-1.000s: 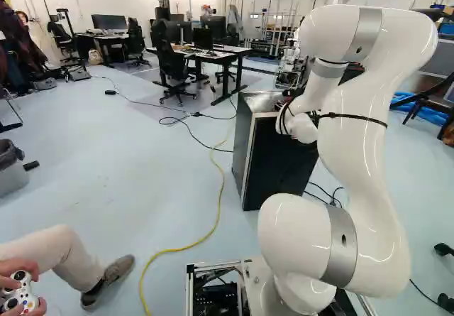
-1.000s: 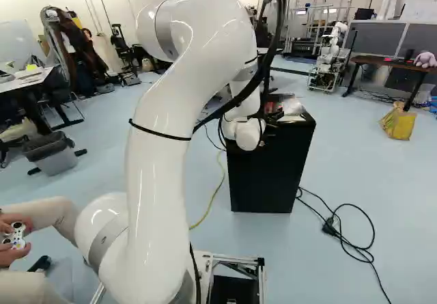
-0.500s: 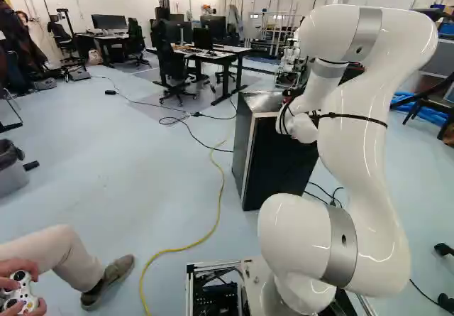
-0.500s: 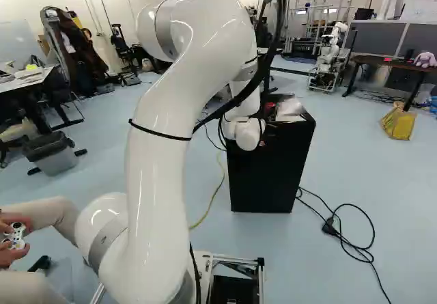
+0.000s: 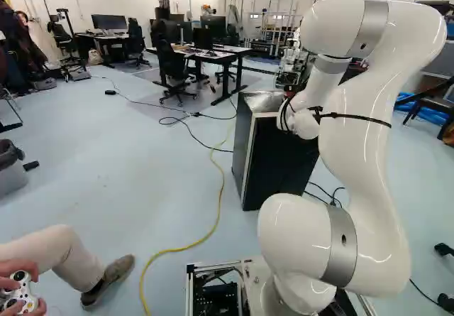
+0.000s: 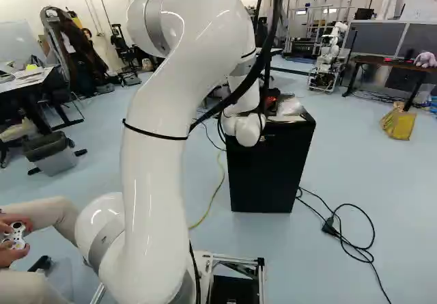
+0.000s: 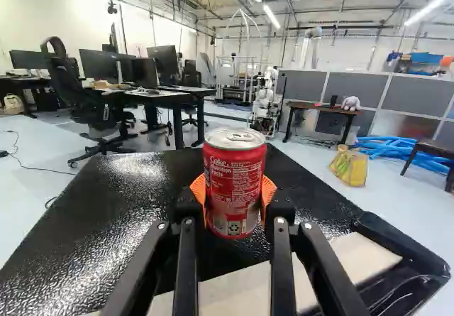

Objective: Grab a drink from the fridge

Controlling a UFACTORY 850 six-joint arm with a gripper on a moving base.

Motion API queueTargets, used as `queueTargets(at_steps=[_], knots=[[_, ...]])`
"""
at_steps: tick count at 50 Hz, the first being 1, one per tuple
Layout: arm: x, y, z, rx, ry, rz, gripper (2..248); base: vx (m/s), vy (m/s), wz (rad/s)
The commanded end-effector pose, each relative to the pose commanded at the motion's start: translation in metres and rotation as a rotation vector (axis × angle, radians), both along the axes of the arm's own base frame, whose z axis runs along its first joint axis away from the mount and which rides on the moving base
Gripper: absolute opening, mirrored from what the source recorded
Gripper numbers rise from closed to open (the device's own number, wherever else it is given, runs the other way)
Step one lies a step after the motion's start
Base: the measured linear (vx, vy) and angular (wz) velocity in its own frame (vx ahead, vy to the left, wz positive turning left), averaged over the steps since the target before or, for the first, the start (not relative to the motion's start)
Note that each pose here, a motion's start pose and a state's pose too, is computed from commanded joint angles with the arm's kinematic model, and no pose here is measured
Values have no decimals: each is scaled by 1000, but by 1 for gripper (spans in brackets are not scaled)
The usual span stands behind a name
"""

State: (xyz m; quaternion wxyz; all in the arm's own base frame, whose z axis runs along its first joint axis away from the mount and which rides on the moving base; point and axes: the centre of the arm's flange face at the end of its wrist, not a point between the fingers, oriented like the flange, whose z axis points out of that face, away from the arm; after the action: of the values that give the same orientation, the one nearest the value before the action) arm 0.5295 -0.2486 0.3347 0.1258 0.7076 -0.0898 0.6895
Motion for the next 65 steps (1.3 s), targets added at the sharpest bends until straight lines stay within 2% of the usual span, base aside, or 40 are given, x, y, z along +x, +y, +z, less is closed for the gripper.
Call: queueTargets(at_steps=[15,38,51,65], knots=[[0,0,15,-11,-23,0,94,0,0,0],[-1,4,18,-11,-22,3,94,0,0,0],[-6,15,23,-6,-12,13,94,0,0,0],[-16,37,30,4,7,31,94,0,0,0]])
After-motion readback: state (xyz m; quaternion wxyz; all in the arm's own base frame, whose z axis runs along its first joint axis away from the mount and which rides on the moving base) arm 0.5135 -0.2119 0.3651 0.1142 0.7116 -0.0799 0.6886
